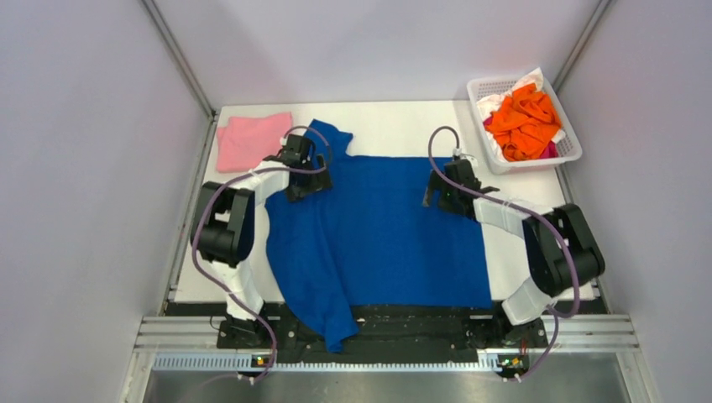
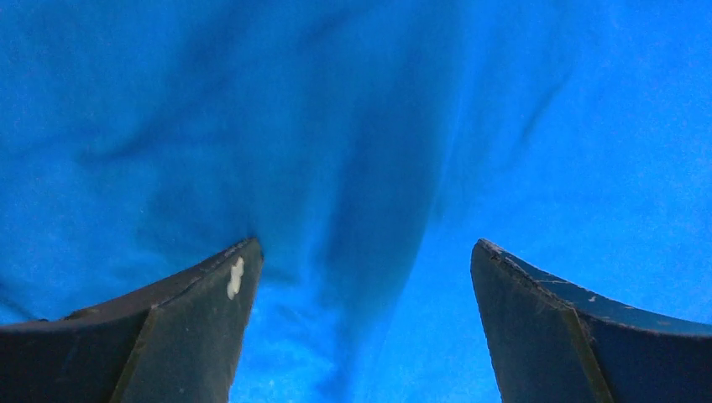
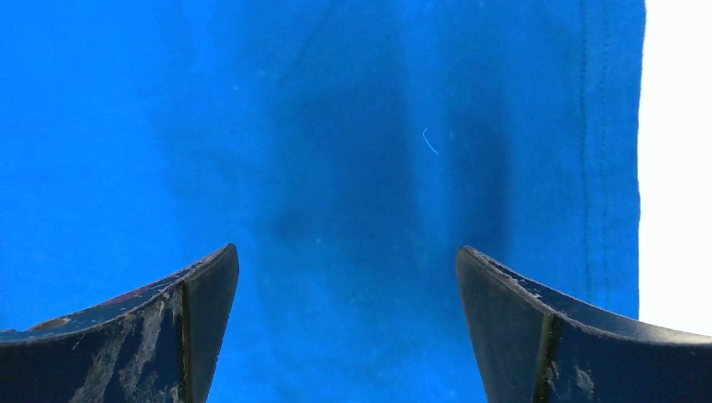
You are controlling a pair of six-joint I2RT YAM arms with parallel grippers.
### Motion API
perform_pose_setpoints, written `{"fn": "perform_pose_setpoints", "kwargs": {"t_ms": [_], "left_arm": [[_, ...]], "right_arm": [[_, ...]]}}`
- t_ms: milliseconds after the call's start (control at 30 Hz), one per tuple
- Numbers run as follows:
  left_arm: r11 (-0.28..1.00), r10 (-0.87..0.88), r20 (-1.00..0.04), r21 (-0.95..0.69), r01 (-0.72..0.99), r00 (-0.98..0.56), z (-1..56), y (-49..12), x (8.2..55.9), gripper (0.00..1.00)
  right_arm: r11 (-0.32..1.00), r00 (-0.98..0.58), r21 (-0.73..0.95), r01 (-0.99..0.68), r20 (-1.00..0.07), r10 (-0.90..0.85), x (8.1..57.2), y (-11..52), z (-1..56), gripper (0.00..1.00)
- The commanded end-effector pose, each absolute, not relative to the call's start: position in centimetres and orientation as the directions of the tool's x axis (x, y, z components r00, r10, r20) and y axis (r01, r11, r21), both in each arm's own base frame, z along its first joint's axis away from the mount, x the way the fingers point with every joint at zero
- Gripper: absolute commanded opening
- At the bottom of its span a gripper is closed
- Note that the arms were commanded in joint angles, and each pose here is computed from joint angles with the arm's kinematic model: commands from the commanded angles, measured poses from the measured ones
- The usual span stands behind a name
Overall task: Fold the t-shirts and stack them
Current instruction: Flatten out the tshirt, then grab the side of the flattened tshirt closest away from the robot with both arms
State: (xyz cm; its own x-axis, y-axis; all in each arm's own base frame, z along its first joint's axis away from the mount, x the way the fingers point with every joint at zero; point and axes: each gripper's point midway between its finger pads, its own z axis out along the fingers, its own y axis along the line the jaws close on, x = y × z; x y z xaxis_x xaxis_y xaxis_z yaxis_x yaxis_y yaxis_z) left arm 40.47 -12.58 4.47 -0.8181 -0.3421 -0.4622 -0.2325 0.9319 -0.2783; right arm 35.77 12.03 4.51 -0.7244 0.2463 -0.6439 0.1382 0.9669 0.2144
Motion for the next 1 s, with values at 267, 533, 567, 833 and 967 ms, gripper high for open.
{"fn": "perform_pose_setpoints", "kwargs": {"t_ms": [267,533,567,833,967], "left_arm": [[0.925,-0.376,-0.430,-0.223,-0.307,-0.821,2.7,-10.2,47.4,0.98],[0.937,-0.342,-0.420,-0.221,-0.271,-0.841,1.8,-10.7,52.3,0.98],[0.937,-0.337,-0.426,-0.238,-0.256,-0.840,1.9,-11.1,53.1,0.98],[0.932,-0.301,-0.520,-0.338,-0.132,-0.799,5.2,-13.6,58.9,0.99],[0.927,-0.290,-0.597,-0.369,-0.066,-0.748,11.5,-14.2,59.4,0.99]], "right_arm": [[0.968,-0.742,0.123,0.218,-0.624,0.246,42.9,8.8,1.7,0.99],[0.969,-0.751,0.092,0.228,-0.618,0.235,46.5,7.4,1.1,0.99],[0.971,-0.748,0.092,0.222,-0.622,0.231,46.8,7.5,1.3,0.99],[0.976,-0.723,0.111,0.187,-0.657,0.213,49.8,7.9,3.8,0.99],[0.975,-0.675,0.167,0.146,-0.704,0.222,49.6,8.7,8.4,0.99]]}}
